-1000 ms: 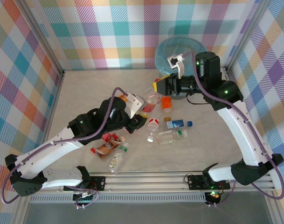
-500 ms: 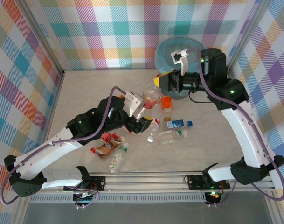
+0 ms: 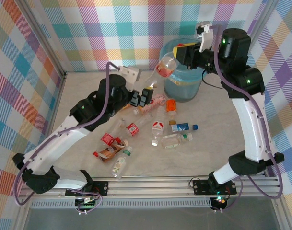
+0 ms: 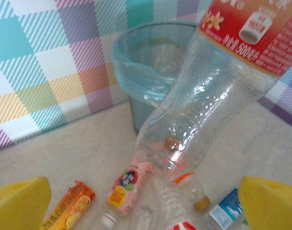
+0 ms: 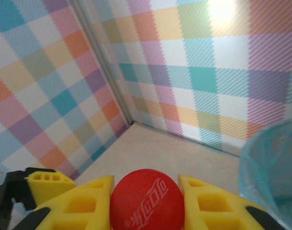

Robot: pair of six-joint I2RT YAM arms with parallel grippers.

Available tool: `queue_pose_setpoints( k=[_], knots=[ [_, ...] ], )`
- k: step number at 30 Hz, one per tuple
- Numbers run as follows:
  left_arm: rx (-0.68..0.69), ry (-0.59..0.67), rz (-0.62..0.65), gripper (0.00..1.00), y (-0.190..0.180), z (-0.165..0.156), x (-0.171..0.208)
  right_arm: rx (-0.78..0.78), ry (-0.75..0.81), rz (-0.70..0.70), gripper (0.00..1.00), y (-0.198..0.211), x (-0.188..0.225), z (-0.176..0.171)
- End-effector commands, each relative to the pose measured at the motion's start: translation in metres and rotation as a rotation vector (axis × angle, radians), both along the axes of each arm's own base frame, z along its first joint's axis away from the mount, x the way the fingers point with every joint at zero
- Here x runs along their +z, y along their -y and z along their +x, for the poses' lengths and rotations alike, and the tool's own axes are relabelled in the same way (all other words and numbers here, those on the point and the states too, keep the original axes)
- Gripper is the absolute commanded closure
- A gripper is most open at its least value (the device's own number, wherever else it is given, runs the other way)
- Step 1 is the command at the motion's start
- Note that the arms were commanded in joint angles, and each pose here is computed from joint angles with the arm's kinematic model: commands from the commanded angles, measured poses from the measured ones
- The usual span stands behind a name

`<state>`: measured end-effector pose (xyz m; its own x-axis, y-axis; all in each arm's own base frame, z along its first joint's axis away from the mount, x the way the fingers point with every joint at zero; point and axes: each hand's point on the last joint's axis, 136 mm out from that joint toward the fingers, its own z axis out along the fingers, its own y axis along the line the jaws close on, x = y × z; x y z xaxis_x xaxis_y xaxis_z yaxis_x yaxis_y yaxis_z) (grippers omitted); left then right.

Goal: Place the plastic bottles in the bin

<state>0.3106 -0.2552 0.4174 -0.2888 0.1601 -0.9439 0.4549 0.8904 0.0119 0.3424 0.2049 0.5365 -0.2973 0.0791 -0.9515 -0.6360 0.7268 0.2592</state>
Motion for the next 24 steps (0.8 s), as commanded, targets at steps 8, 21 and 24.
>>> queue_pose_setpoints(
  k=[8, 21, 24],
  knots=[
    [-0.017, 0.049, -0.103, 0.0, 0.022, 0.038, 0.054, -0.197, 0.196, 0.053, 1.0, 0.052, 0.067, 0.037],
    [-0.124, -0.018, -0.23, 0.0, 0.099, 0.114, 0.029, -0.514, 0.271, -0.113, 1.0, 0.12, 0.056, 0.094],
    [-0.139, -0.059, -0.224, 0.0, 0.116, 0.128, 0.013, -0.507, 0.248, -0.133, 1.0, 0.117, 0.041, 0.11]
  ],
)
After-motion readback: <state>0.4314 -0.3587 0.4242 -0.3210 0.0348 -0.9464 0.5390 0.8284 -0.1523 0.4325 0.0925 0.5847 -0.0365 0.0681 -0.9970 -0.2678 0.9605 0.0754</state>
